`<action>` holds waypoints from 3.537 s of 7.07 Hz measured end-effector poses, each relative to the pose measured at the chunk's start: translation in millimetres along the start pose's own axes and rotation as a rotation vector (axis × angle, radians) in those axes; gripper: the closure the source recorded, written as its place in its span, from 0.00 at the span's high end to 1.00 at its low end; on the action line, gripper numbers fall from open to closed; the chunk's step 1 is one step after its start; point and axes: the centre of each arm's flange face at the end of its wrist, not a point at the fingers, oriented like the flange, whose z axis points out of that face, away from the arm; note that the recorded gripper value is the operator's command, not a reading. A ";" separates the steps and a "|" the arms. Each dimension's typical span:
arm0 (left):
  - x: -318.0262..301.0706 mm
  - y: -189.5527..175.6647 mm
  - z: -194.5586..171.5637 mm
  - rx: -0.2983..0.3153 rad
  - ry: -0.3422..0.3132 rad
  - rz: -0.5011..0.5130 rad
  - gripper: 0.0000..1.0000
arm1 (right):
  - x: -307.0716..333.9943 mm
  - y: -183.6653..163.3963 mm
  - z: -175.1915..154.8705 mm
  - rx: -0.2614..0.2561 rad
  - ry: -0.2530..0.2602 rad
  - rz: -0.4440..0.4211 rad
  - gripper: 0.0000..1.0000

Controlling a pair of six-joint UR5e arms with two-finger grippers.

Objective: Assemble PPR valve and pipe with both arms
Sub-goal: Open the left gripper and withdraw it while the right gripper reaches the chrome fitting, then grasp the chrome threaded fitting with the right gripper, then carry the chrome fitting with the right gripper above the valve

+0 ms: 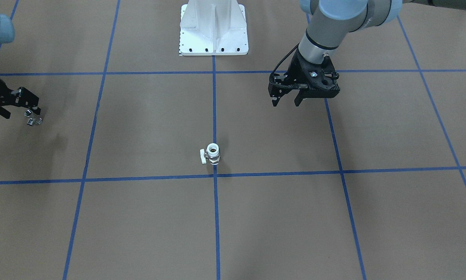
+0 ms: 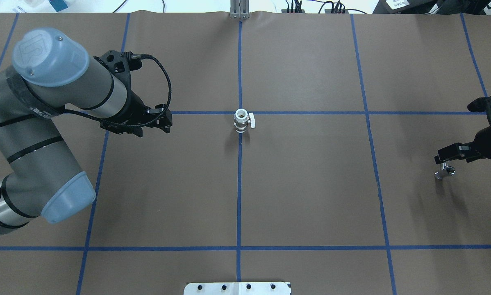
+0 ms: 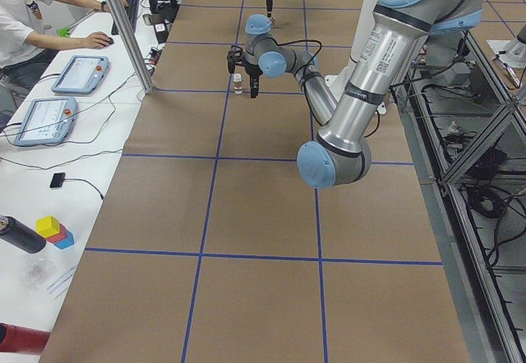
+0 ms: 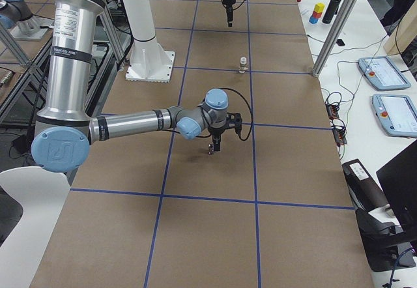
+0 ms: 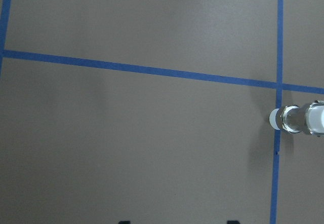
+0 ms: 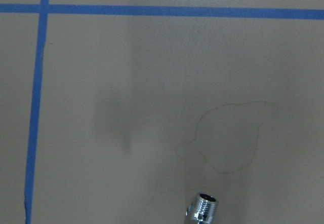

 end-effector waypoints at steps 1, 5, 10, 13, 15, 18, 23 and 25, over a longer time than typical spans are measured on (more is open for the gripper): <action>-1.1 0.0 0.2 0.000 -0.001 -0.001 0.71 | 0.6 1.5 4.8 -0.007 0.003 -0.003 0.91; -1.5 0.4 0.5 -0.001 -0.002 -0.002 0.71 | 5.4 9.5 16.3 -0.032 0.017 -0.006 0.89; -1.3 0.8 0.8 -0.001 -0.002 -0.001 0.71 | 5.8 15.5 24.2 -0.048 0.027 -0.010 0.37; -0.7 0.9 0.0 -0.002 0.000 -0.004 0.71 | 7.7 16.7 25.3 -0.050 0.030 -0.008 0.16; -0.4 0.6 -1.6 0.001 0.002 -0.005 0.71 | 8.3 17.6 25.3 -0.052 0.030 -0.010 0.02; -4.0 -6.9 -12.7 0.009 0.013 -0.011 0.71 | -23.7 5.9 4.7 -0.012 -0.012 -0.029 0.00; -65.8 -38.5 -25.6 0.003 -0.023 0.099 0.71 | -231.9 -125.6 -70.1 0.002 -0.023 0.142 0.00; -123.3 -52.5 -30.1 -0.023 -0.052 0.185 0.71 | -334.2 -154.4 -99.4 0.017 -0.056 0.242 0.00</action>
